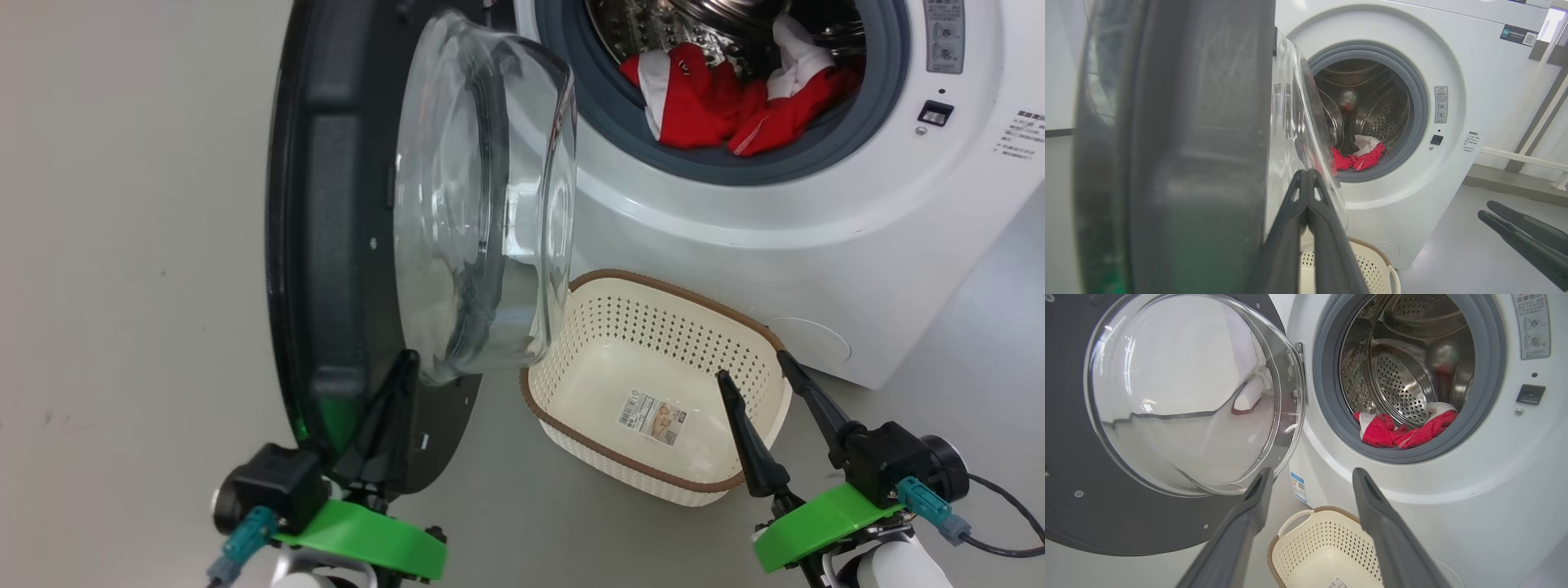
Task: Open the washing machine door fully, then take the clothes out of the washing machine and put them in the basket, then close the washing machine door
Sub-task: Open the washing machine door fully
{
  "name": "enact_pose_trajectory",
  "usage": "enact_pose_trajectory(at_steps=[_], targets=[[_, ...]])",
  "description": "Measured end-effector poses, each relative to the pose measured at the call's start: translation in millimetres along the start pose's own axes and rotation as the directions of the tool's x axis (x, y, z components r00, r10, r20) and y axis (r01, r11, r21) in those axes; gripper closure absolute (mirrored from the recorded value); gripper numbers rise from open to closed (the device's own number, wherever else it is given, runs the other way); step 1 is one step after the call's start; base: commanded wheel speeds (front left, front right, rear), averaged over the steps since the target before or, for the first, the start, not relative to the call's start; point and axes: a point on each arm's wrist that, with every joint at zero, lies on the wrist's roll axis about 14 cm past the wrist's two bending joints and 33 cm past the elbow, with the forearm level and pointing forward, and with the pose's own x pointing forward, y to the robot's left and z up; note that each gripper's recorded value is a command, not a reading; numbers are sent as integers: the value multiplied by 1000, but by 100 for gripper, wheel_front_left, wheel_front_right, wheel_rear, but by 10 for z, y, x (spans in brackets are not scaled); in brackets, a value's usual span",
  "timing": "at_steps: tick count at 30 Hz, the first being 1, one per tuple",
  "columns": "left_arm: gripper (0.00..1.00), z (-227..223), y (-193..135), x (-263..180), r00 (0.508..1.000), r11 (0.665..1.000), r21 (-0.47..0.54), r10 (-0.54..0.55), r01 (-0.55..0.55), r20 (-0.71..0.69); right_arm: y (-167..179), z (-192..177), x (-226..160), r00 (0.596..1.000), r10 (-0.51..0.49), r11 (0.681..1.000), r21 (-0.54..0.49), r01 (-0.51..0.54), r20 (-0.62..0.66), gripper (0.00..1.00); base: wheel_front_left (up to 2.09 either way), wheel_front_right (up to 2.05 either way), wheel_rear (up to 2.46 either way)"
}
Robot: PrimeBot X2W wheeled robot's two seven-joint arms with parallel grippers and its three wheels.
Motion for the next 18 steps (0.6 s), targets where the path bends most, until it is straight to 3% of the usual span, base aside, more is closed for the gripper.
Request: enact_pose_trajectory(at_steps=[18], targets=[[100,78,831,-159,965,965,20,261,-261,-1,124,-66,83,999,42,999,3,-42,-16,0,0,0,0]])
